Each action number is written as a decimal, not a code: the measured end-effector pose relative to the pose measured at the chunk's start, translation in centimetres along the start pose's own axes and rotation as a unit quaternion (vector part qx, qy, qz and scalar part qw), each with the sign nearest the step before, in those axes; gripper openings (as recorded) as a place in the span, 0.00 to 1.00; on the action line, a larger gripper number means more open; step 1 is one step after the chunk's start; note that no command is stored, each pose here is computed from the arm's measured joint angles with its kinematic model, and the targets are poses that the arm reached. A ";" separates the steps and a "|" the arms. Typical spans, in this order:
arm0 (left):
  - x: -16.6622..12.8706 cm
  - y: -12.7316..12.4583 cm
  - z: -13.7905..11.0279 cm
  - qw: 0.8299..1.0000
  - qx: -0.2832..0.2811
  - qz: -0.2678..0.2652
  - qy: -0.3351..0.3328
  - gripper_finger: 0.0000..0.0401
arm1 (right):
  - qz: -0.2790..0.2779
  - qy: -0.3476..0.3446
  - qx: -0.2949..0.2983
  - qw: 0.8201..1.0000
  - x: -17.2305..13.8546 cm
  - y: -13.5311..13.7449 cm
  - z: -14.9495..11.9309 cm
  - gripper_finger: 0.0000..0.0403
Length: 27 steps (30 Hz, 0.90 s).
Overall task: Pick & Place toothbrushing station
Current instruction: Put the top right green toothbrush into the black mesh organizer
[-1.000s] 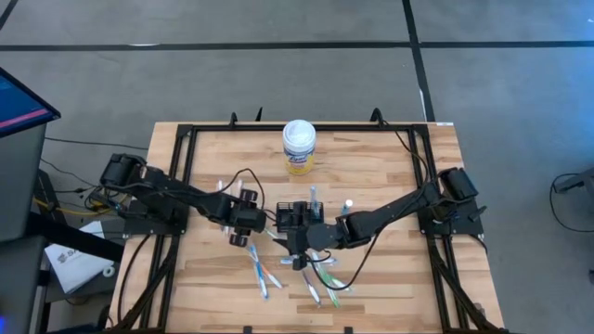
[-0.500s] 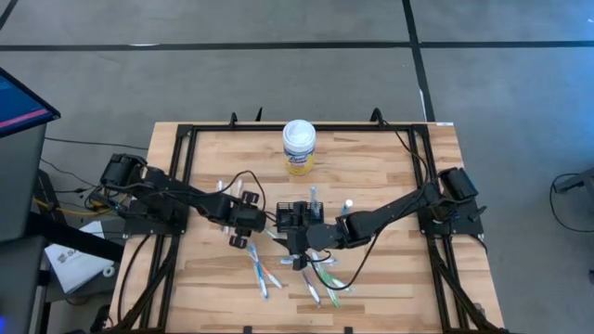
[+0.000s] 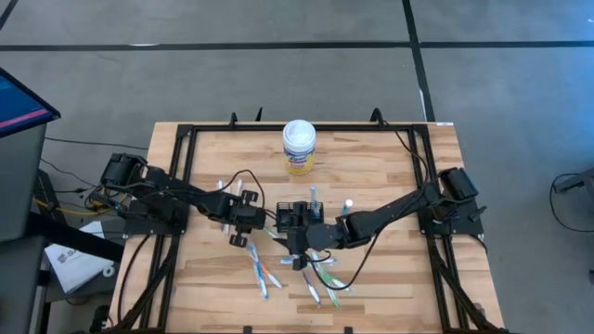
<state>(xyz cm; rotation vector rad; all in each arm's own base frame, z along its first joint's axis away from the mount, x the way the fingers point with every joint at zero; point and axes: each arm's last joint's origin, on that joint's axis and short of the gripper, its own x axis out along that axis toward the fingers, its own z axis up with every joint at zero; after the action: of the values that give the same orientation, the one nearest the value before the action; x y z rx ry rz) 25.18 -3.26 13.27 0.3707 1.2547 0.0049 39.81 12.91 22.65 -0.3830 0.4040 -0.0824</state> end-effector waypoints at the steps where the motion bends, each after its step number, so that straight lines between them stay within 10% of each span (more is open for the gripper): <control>1: 0.0 0.0 0.0 1.000 0.000 0.000 0.001 0.17 | 0.000 0.000 0.000 1.000 0.0 0.0 0.0 0.40; 15: -1.3 -0.4 -0.9 0.997 -0.023 -0.044 0.065 0.02 | 0.000 0.001 -0.001 1.000 0.0 0.0 0.0 0.38; 27: -6.2 -1.3 -0.7 0.990 -0.067 -0.124 -0.018 0.01 | 0.002 0.006 -0.005 1.000 0.0 0.0 -0.1 0.37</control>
<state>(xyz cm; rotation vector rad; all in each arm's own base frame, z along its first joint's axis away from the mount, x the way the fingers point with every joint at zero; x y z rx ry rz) 22.32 -5.53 18.44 0.0964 1.2500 -0.1290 39.76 12.91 22.53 -0.3916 0.4174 -0.0798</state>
